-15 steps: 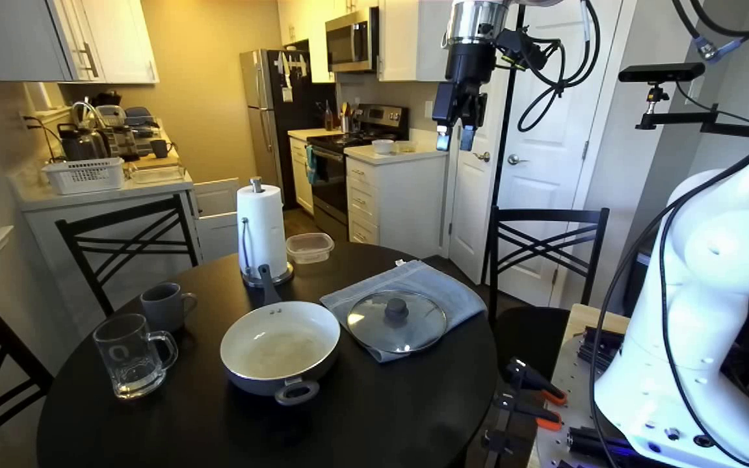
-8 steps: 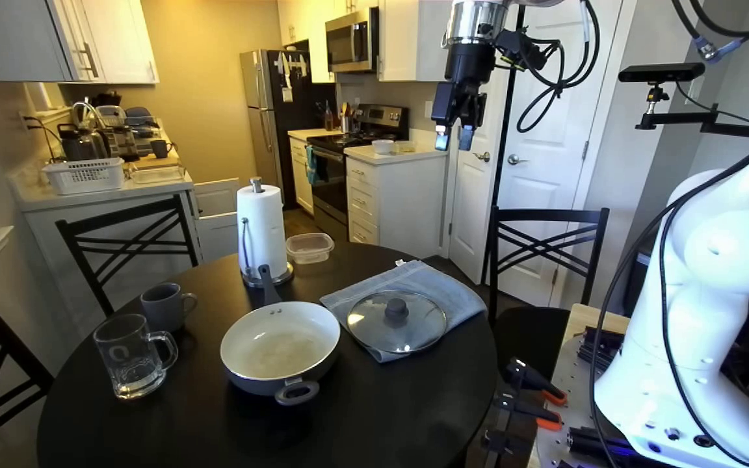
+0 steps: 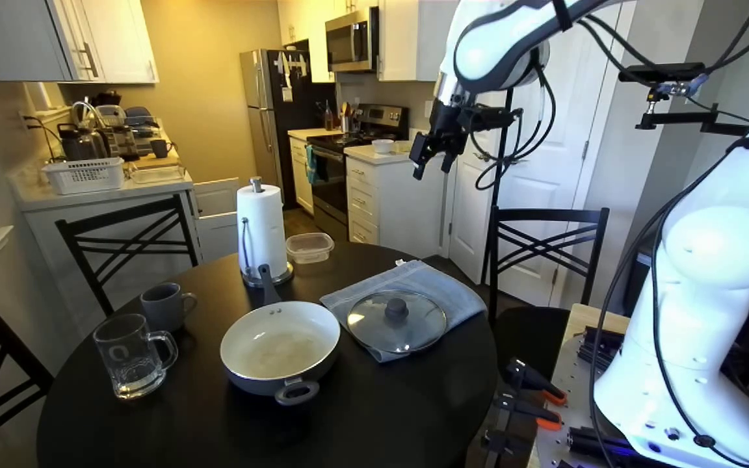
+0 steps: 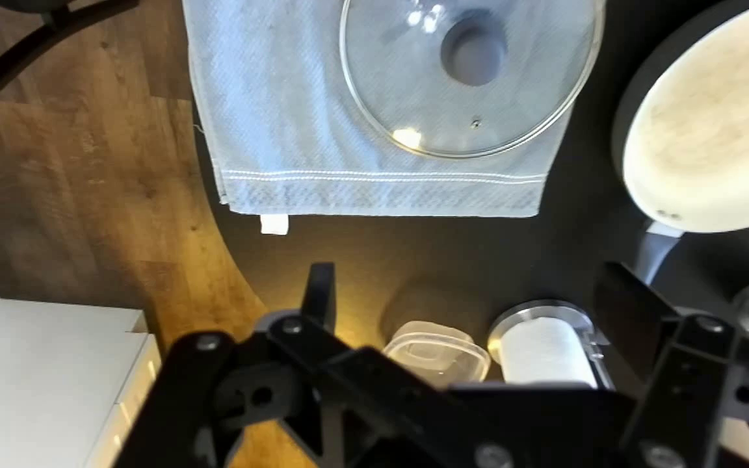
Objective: Put the glass lid on the pan.
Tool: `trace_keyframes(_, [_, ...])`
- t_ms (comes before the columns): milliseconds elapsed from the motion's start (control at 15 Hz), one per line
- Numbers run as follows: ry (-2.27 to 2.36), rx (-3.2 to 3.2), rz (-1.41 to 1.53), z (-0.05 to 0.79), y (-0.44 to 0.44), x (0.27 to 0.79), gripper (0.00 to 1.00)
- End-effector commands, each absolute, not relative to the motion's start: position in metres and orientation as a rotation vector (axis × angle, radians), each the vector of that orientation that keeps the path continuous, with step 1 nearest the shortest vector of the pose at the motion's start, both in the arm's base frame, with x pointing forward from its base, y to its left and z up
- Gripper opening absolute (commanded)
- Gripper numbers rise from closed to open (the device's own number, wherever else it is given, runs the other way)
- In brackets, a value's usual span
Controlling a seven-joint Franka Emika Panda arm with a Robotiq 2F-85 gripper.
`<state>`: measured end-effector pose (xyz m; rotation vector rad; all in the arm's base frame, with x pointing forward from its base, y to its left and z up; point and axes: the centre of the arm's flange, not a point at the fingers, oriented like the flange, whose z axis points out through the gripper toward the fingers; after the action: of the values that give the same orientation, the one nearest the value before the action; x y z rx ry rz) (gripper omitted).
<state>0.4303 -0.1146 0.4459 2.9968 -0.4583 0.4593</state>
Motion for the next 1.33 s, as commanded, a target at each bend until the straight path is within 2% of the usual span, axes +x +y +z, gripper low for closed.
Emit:
trace_keyframes(0, [-0.515, 2.893, 0.414, 0.370, -0.118, 0.464, 1.00])
trace_keyframes(667, [-0.574, 3.000, -0.049, 0.233, -0.095, 0.475, 1.00])
trace_keyframes(1267, [-0.570, 2.991, -0.027, 0.231, -0.096, 0.472, 1.00])
